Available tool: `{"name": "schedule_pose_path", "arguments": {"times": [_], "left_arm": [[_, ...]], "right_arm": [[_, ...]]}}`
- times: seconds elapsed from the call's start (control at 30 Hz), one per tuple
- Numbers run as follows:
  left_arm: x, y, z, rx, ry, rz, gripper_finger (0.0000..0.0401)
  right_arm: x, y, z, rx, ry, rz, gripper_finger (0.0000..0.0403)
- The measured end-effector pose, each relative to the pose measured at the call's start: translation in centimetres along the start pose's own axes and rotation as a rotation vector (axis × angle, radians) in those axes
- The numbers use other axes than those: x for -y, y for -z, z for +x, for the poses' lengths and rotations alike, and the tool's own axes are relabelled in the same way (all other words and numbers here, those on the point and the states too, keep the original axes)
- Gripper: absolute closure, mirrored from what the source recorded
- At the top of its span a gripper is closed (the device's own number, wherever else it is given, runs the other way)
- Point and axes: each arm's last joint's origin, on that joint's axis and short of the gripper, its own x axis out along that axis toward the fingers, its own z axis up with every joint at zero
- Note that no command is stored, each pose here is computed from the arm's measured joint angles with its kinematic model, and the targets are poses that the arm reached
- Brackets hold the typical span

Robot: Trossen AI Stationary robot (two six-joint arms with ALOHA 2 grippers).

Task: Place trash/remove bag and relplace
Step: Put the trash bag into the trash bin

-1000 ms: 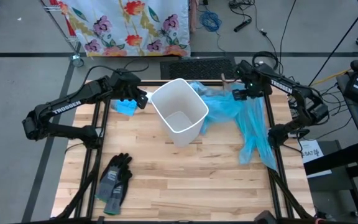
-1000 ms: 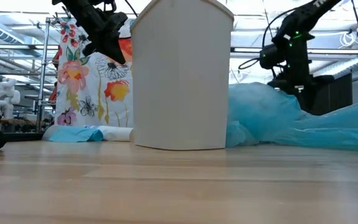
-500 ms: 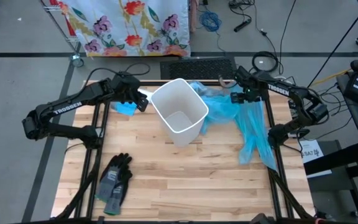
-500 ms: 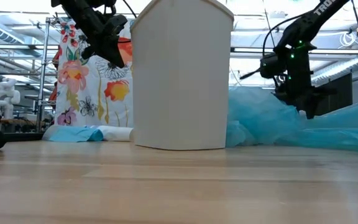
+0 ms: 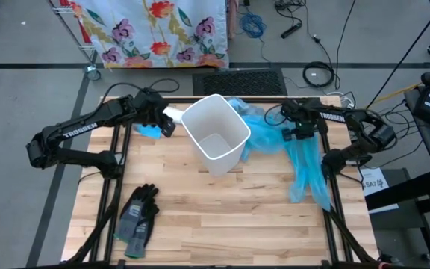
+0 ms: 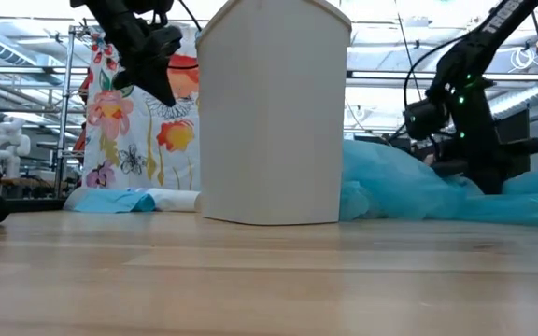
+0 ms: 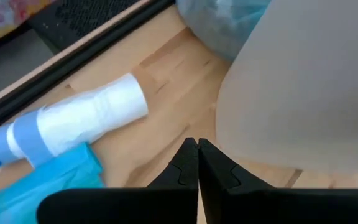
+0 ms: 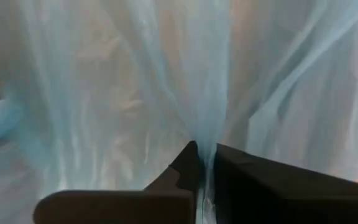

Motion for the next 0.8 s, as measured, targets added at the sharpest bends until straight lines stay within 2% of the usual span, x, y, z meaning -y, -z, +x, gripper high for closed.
{"name": "schedule_pose_path", "arguments": {"times": [0.17,0.4,0.57,0.8], "left_arm": [[-0.2,0.5,-0.4,-0.029,-0.037,0.027,0.0401],[-0.6,1.1,-3.4,0.074,-0.057,0.066,0.0401],[-0.9,2.2,-4.2,0.1,-0.069,0.073,0.0401],[-1.7,5.4,-1.5,0.013,-0.073,0.014,0.0401]], "right_arm": [[0.5,1.3,-3.3,0.129,-0.061,0.046,0.0402],[2.8,3.8,-11.5,0.353,-0.149,0.112,0.0403],[3.6,5.3,-18.6,0.594,-0.321,0.126,0.0403],[2.9,6.8,-28.2,0.916,-0.574,0.075,0.0403]]}}
